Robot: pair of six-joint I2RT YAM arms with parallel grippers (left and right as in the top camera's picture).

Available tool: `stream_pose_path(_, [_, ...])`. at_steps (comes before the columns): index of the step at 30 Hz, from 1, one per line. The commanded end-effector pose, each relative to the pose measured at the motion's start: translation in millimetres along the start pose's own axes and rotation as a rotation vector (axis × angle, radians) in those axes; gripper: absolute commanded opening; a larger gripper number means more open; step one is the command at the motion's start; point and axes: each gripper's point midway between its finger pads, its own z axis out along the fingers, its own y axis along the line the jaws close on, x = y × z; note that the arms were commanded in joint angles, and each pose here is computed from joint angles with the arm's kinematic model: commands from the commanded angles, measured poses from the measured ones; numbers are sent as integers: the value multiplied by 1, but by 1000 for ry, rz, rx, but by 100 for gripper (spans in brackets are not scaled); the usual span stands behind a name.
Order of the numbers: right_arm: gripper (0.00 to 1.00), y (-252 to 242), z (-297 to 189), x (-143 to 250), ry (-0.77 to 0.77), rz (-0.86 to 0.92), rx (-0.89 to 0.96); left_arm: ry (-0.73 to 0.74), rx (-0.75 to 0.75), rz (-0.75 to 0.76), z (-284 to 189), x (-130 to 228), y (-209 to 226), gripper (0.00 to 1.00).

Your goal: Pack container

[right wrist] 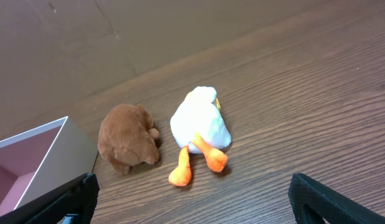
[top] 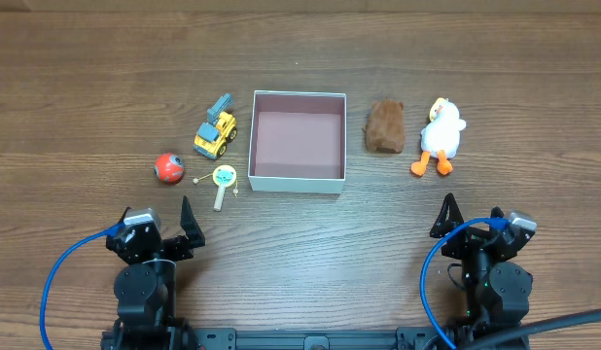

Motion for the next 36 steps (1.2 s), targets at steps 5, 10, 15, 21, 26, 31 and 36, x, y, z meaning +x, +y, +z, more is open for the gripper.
stream_pose_path(5, [100,-2,0,-2,-12,-1,5,-2,2,6,1,2,1,100])
stream_pose_path(10, [100,-1,0,-2,-13,-1,5,-2,3,7,1,2,0,100])
stream_pose_path(15, [100,-1,0,-3,-16,3,3,-20,-141,84,-1,-3,25,100])
stream_pose_path(21, [100,13,-1,3,18,6,-76,-19,-156,116,-2,-3,27,100])
stream_pose_path(26, [100,29,-3,8,49,6,-170,-101,-70,98,-1,-23,11,100])
stream_pose_path(31, [100,37,-11,-15,27,7,-178,-220,112,92,-8,-53,-22,100])
stream_pose_path(36, [100,42,-7,-29,158,26,-127,-171,131,80,-10,-62,-27,100])
